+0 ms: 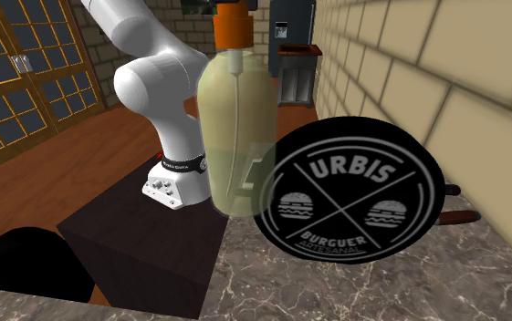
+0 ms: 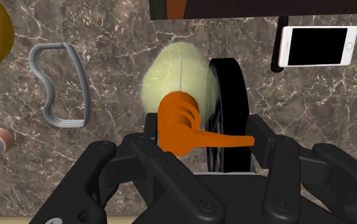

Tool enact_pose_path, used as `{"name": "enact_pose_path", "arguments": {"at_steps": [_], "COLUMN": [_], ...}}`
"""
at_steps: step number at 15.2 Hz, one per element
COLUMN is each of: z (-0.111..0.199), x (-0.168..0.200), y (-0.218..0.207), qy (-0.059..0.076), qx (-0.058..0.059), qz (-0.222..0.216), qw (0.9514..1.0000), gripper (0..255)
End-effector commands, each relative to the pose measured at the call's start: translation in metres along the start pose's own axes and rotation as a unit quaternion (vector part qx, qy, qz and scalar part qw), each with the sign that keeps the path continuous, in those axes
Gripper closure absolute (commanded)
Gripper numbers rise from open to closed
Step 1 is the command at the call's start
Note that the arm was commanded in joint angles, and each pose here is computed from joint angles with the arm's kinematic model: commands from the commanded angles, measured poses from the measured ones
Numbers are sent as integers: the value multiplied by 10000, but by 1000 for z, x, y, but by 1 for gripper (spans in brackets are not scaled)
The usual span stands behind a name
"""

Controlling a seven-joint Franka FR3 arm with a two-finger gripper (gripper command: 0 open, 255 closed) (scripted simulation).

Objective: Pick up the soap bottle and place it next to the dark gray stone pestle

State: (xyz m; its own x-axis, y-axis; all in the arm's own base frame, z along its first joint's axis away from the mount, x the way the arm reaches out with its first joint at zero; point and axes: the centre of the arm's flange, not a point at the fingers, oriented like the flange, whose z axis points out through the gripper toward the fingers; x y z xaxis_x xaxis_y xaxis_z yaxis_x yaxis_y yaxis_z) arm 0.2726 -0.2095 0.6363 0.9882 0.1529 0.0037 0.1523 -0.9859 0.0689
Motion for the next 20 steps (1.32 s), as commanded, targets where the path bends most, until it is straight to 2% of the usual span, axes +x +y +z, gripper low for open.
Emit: {"name": "enact_pose_path", "arguments": {"at_steps": [1,18,20], "z": [-12,-102,-100], "x": [0,1,9], "y": [-1,5,-4], "qy": [1,1,1], "qx": [0,0,0], "qz": [-1,-1,-1], "qw": [10000,10000,10000], "gripper": [255,255,255]}}
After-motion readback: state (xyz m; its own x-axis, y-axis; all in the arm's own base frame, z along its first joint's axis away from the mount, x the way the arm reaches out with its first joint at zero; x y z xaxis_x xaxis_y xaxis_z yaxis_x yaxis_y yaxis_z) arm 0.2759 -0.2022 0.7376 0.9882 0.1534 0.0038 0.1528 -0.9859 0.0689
